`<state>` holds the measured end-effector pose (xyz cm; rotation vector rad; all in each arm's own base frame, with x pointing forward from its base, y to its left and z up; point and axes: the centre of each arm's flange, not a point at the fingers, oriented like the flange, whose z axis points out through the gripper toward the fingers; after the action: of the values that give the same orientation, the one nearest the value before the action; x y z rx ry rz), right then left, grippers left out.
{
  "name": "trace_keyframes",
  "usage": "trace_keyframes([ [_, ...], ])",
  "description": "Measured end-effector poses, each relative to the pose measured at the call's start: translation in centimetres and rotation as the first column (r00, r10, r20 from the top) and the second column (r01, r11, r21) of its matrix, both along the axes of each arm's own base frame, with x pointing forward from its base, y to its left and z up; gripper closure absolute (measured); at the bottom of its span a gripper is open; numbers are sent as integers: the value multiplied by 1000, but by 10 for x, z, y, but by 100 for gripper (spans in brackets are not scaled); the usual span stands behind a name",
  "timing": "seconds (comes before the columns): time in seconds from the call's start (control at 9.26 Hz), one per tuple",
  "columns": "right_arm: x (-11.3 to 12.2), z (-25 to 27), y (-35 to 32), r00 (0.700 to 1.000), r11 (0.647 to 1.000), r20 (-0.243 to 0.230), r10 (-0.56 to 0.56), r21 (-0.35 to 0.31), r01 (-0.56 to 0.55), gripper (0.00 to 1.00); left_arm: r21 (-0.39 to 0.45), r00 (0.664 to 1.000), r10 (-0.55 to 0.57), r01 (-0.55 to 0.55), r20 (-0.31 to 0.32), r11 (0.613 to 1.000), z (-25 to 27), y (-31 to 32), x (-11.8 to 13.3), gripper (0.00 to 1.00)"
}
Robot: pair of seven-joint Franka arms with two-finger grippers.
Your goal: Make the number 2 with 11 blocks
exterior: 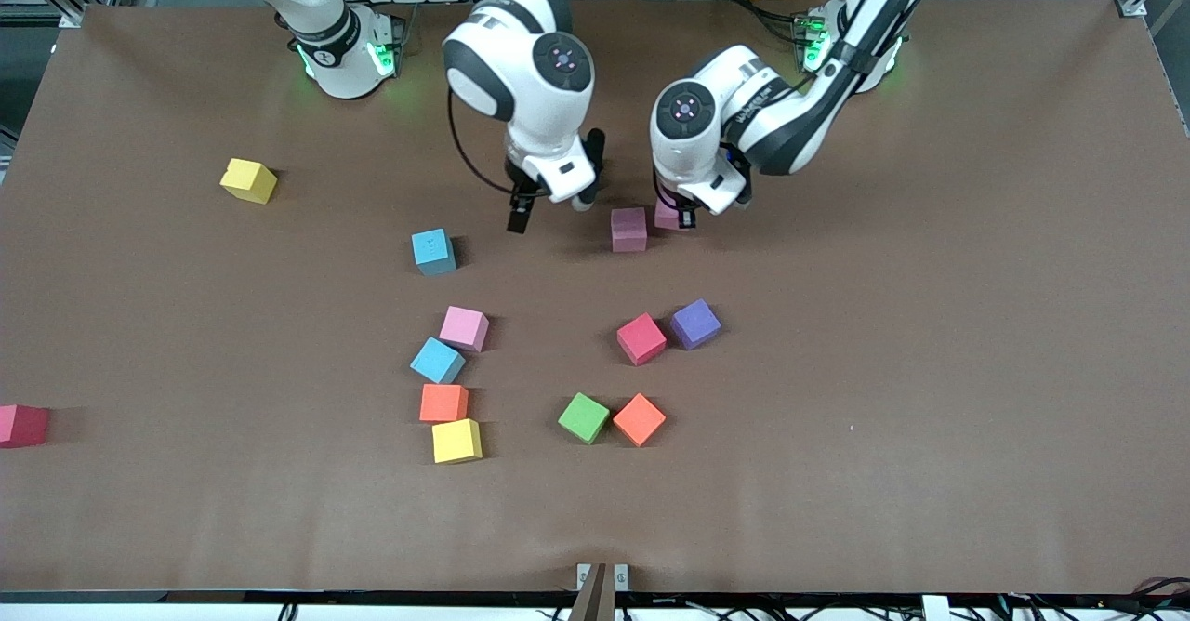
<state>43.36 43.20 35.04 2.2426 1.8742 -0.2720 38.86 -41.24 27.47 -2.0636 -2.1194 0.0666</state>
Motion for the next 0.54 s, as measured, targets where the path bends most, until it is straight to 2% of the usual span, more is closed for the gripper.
trace_keyframes([
  [0.11, 18, 4, -17, 999, 999, 10, -47, -2, 47, 0, -17, 1000, 3, -3, -13, 1000, 3, -10, -10, 46],
  [0.32, 59, 3, -68, 977, 977, -17, -210, 18, 211, 0, -37, 999, 23, -24, -23, 999, 6, -27, -26, 46],
  [0.54, 106, 6, -139, 905, 904, -55, -421, 58, 424, 0, -62, 998, 52, -53, -21, 997, 3, -46, -34, 46],
])
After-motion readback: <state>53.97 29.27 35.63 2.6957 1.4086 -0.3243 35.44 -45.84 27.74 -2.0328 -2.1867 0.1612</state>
